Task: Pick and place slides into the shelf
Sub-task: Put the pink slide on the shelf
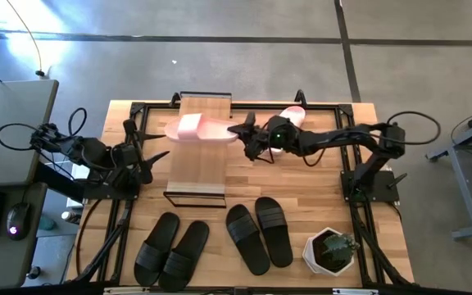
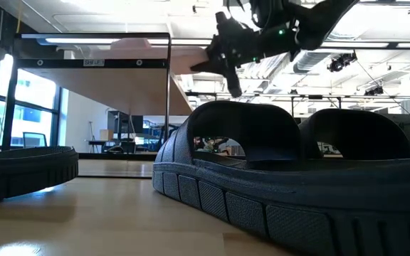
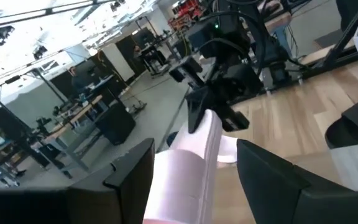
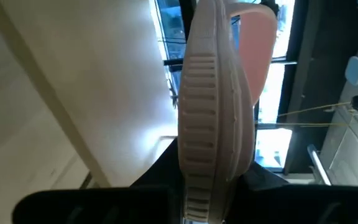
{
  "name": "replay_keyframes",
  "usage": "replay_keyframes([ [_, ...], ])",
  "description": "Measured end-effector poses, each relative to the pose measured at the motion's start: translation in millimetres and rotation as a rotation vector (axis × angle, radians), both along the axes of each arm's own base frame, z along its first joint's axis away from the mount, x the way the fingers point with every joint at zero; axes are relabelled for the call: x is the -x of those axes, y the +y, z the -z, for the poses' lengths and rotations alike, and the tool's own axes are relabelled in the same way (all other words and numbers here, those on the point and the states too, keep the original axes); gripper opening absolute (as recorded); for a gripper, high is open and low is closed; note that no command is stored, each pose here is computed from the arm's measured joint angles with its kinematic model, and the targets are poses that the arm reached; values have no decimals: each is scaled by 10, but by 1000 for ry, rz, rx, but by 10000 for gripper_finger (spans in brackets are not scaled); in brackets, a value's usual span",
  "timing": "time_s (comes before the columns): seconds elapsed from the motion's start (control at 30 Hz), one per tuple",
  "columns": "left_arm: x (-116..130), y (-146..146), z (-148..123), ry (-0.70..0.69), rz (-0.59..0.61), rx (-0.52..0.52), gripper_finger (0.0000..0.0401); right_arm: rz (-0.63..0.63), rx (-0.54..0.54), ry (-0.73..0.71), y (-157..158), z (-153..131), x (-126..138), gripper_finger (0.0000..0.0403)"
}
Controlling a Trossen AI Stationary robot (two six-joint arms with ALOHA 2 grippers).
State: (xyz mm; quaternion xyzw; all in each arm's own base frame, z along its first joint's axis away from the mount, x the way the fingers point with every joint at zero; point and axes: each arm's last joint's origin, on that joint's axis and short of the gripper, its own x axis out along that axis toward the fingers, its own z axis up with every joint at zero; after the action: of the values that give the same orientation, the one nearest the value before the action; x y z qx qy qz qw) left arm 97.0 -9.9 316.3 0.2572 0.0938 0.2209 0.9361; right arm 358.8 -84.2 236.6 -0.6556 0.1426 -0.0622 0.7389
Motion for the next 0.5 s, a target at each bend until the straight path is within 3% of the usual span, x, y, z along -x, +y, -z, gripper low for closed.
replay_keyframes([
  [0.5, 1, 0, -3, -3, 0, 1, 209, 37, 53, 51, -118, 121, -16, 35],
])
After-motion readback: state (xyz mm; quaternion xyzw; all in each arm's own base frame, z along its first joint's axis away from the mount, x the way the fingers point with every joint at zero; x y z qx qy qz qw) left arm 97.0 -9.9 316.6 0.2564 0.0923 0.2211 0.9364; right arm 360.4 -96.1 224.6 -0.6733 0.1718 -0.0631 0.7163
